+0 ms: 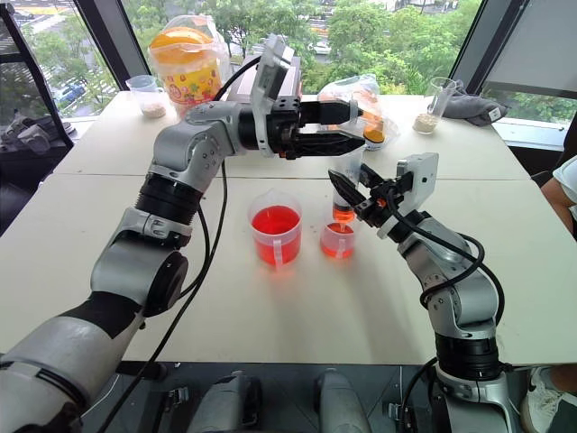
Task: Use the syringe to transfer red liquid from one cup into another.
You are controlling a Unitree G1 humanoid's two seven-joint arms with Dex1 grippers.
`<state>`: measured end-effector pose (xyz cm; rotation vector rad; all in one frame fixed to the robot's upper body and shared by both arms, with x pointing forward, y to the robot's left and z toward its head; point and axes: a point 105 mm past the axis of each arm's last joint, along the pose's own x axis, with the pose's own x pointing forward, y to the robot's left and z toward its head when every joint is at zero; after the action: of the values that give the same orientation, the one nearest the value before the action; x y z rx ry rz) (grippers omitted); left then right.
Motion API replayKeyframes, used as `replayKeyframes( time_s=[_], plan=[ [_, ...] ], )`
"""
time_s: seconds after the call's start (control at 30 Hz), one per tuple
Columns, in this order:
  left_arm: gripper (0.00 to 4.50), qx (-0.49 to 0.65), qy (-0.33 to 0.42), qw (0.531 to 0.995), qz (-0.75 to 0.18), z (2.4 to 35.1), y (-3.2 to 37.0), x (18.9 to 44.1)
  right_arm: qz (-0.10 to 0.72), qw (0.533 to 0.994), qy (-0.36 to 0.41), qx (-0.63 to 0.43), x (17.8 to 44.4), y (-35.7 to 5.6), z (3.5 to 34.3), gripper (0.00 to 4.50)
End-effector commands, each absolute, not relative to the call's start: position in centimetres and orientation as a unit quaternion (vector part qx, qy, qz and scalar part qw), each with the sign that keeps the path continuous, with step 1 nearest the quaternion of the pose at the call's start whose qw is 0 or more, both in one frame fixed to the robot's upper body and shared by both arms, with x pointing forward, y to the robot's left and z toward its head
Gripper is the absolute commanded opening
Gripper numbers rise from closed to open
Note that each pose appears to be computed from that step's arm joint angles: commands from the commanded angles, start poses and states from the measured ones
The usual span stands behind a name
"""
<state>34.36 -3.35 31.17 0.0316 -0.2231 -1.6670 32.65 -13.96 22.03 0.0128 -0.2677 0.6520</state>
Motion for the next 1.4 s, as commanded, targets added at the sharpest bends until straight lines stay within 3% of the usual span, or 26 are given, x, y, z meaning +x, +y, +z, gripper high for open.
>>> replayKeyframes(
  time_s=[0.03,0.17,0.9,1.13,1.3,1.4],
  plan=[
    [2.01,0.024,-0.116,0.650,-0.750,32.3,-4.2,33.5,0.333,0.927,-0.172,-0.009,31.8,-13.3,24.3,1.49],
    [0.04,0.026,-0.114,0.651,-0.750,32.0,-4.3,33.5,0.336,0.926,-0.172,-0.012,31.7,-13.2,24.4,1.49],
    [0.01,0.028,-0.038,0.661,-0.749,25.8,-4.1,33.5,0.335,0.910,-0.243,-0.018,30.0,-14.3,31.6,1.49],
    [0.01,0.019,-0.034,0.669,-0.742,25.4,-4.1,33.3,0.335,0.913,-0.231,-0.022,30.1,-14.6,31.3,1.49],
    [0.01,-0.007,-0.061,0.691,-0.720,28.0,-3.0,34.1,0.353,0.916,-0.190,-0.023,30.2,-14.3,29.3,1.49],
    [0.92,-0.024,-0.078,0.699,-0.711,29.5,-1.7,34.3,0.361,0.917,-0.168,-0.019,30.2,-14.1,28.1,1.49]
  ],
)
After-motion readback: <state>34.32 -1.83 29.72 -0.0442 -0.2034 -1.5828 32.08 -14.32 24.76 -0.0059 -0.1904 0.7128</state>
